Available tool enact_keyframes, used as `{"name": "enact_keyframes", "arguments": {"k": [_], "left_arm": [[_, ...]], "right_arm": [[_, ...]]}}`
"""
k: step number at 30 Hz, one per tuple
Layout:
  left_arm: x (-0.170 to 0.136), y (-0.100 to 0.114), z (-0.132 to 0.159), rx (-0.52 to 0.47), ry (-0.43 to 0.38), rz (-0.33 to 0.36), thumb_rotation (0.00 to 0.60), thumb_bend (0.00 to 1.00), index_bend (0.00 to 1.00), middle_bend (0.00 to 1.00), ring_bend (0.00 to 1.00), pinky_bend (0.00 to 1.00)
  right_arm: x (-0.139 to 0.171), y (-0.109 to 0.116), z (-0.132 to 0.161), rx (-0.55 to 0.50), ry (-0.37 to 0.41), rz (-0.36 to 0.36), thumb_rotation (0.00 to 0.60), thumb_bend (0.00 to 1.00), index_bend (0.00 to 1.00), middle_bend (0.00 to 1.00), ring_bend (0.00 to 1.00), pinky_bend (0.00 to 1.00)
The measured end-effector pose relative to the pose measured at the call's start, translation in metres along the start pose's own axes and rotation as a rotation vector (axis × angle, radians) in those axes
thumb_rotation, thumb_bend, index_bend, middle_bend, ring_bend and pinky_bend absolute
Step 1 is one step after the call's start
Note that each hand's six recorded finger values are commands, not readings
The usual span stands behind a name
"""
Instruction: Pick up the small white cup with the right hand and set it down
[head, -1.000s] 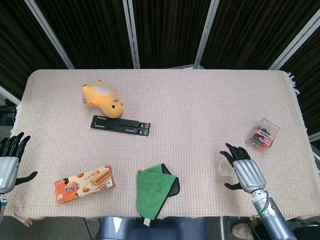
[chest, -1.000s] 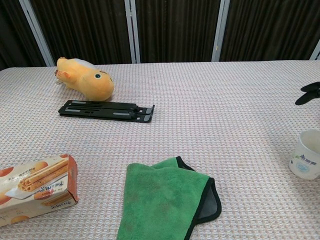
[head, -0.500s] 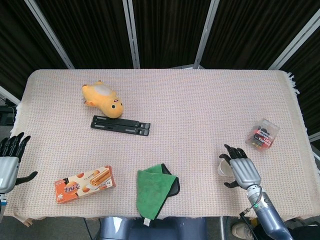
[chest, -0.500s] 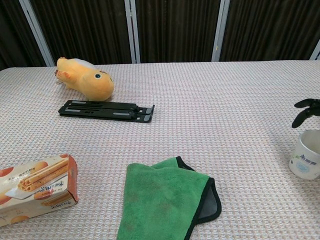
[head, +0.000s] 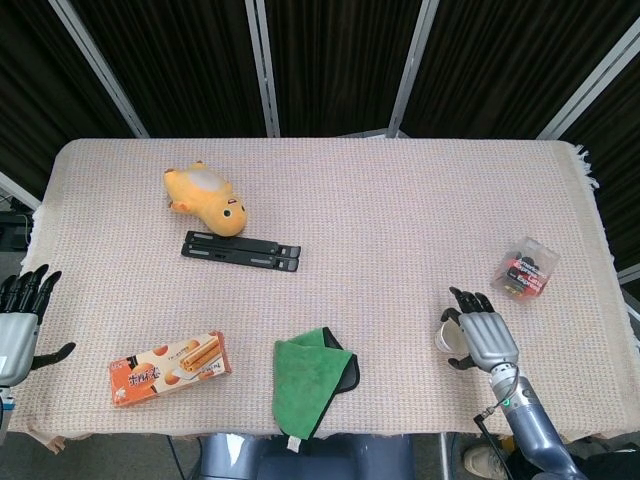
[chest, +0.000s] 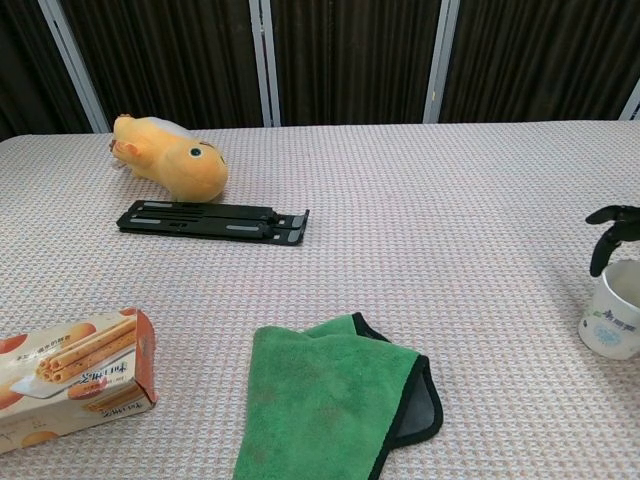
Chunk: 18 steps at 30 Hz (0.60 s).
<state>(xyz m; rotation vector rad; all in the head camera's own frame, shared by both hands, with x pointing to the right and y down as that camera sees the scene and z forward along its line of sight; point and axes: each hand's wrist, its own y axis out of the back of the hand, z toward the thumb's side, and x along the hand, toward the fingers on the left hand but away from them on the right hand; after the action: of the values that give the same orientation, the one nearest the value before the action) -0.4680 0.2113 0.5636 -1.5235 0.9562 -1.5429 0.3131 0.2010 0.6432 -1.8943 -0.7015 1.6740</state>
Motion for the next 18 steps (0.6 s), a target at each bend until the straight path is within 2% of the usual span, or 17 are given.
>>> {"name": "enact_keyframes", "arguments": {"k": [8,18], "left_arm": [[0.0001,0.0001,0.0,0.0,0.001,0.001,0.6,0.0,0.0,0.0,0.0,0.0],[0.0002,0.0001,0.0001,0.0,0.0,0.0,0.6,0.0,0.0,0.0,0.0,0.0]], "right_arm": [[-0.0038,-0.0017,-0.0053,0.013,-0.019,0.003,0.6,0.19,0.36,0.06,0.0,0.0],[-0.006,0.0005,-0.0078,0.006,-0.036,-0.016,0.6,0.22,0.46,0.14,0.0,0.0]]}}
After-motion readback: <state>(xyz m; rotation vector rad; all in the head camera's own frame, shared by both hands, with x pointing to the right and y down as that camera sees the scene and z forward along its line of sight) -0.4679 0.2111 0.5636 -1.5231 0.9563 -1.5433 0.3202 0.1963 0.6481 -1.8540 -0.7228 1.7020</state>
